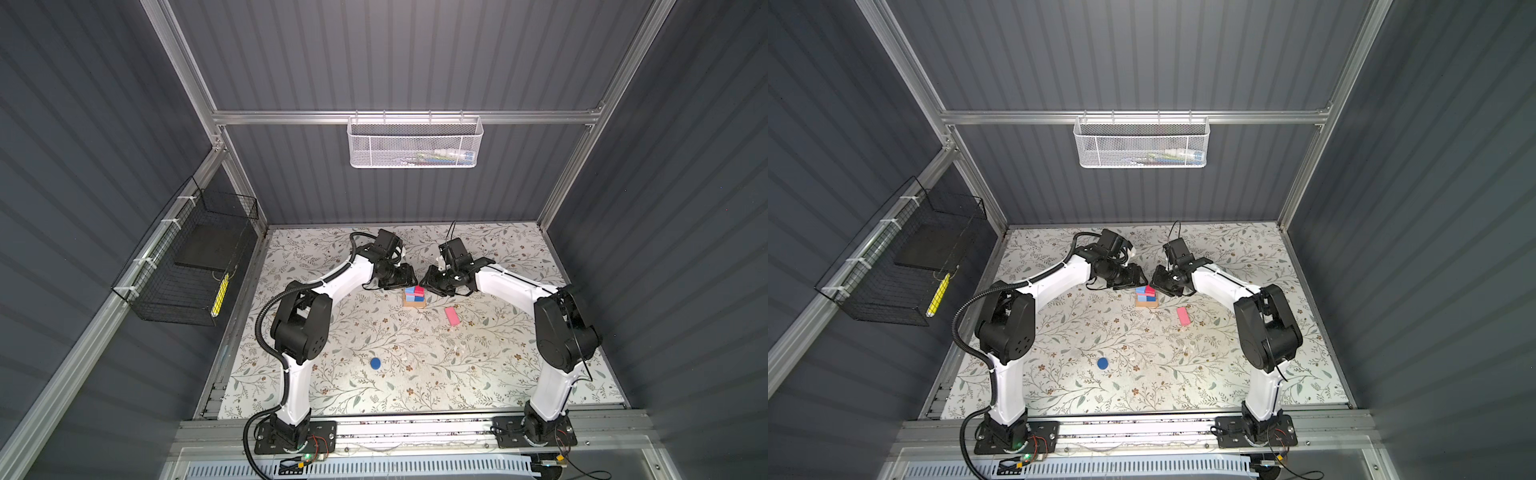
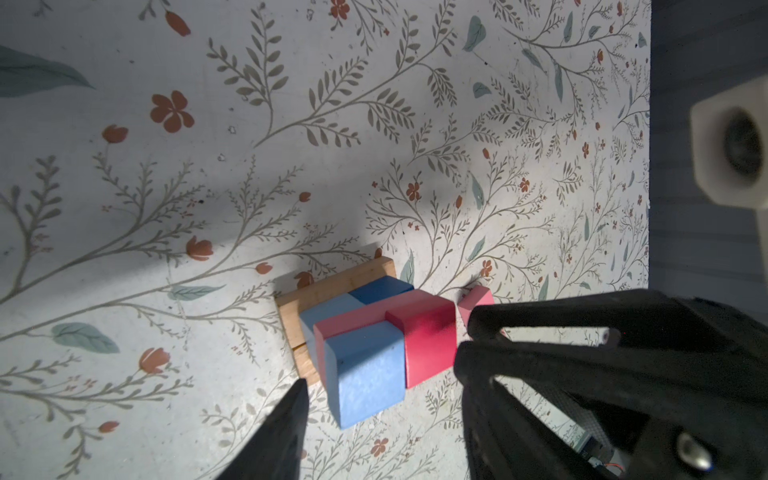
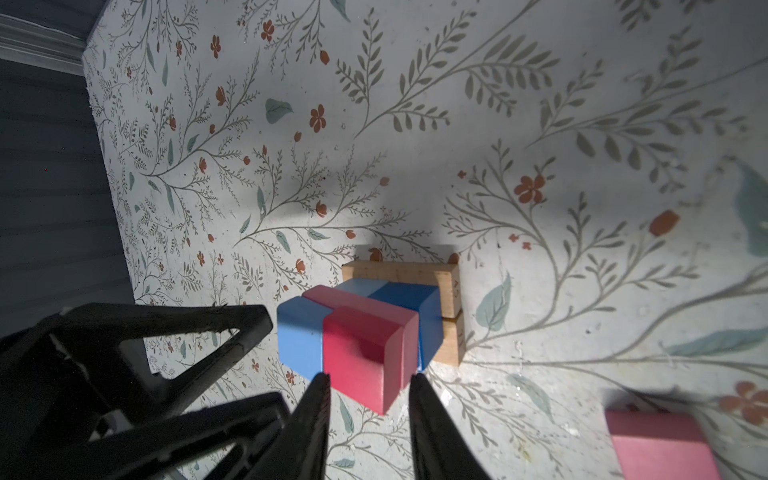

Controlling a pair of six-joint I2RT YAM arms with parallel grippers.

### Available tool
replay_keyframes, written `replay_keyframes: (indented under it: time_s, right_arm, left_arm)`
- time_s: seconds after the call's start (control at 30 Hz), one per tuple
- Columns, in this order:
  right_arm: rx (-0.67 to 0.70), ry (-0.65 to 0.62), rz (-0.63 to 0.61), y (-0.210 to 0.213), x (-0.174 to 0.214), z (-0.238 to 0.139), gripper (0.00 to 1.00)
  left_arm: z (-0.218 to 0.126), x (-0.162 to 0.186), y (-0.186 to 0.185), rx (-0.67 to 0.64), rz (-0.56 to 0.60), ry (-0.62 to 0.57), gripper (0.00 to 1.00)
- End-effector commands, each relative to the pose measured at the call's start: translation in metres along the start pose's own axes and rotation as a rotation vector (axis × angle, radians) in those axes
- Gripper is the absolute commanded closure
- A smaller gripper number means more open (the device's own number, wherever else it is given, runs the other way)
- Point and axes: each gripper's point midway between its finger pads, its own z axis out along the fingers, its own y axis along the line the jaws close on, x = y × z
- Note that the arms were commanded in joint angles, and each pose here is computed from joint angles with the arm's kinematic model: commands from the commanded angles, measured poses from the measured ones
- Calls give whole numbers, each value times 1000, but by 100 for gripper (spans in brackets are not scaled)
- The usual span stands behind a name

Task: Build the wood block tower
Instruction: 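Open the right gripper and raise it off the magenta cube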

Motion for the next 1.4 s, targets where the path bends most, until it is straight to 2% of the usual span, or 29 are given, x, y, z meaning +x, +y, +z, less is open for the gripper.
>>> replay_keyframes:
  time_s: [0.0,0.07,0.17,0.8,1.37]
  right_arm:
    - [5,-24,-9,2,0,-12,65]
    - [4,-33,-11,3,-1,-15,65]
    - [2,-45,-12,3,-2,-19,64]
    - [0,-103,-4,-1,-7,-38,62]
    - [-1,-105,2,-3,-7,-38,62]
  left_arm:
    - [-1,0,-6,13,-1,8,37]
    - [1,0,-5,13,-7,13,32]
    - [4,-1,-6,23,-12,10,30]
    - [22,1,-7,75,-85,32,32]
    - [19,3,-7,75,-95,34,32]
